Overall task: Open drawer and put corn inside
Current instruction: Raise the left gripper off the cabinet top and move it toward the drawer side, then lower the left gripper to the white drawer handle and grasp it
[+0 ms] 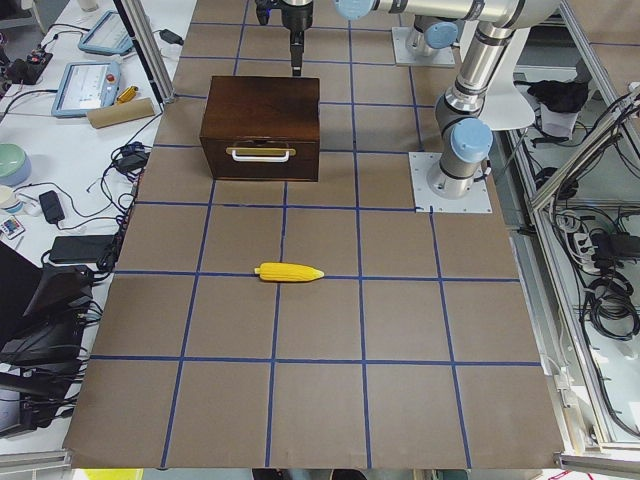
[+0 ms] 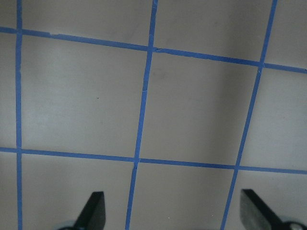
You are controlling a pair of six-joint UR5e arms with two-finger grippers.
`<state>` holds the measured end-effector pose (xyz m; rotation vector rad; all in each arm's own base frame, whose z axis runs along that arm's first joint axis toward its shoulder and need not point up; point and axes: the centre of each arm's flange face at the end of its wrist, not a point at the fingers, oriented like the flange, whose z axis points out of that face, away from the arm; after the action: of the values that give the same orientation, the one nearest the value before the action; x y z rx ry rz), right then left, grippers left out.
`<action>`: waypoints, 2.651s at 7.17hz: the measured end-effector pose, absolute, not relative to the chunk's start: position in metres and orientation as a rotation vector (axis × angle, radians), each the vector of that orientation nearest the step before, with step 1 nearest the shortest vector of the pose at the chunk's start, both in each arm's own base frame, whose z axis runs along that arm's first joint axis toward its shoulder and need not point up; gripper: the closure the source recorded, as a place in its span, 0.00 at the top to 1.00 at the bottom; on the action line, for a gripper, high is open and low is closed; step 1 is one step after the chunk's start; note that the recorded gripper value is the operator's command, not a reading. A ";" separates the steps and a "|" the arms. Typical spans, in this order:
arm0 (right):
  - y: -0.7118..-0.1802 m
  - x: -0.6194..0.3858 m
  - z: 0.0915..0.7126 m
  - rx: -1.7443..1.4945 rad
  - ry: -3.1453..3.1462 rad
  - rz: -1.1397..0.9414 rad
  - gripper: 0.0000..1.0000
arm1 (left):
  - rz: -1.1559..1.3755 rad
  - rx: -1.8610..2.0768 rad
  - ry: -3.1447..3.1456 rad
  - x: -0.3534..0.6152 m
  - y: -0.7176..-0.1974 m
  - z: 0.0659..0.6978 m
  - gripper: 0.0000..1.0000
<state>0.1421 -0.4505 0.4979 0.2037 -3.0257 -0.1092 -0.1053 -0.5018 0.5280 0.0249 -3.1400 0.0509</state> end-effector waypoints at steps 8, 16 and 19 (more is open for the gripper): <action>-0.450 0.142 0.498 0.204 -3.026 -0.108 1.00 | 0.053 0.104 -3.138 -0.052 -0.533 0.526 1.00; -0.450 0.142 0.498 0.203 -3.026 -0.109 1.00 | -0.088 0.154 -3.114 0.188 -0.551 0.461 1.00; -0.450 0.142 0.498 0.202 -3.026 -0.109 1.00 | -0.110 -0.025 -2.989 0.210 -0.588 0.398 1.00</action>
<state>0.1421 -0.4505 0.4979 0.2024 -3.0258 -0.1091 0.2099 -0.5882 0.3982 -0.0251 -2.9893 -0.1101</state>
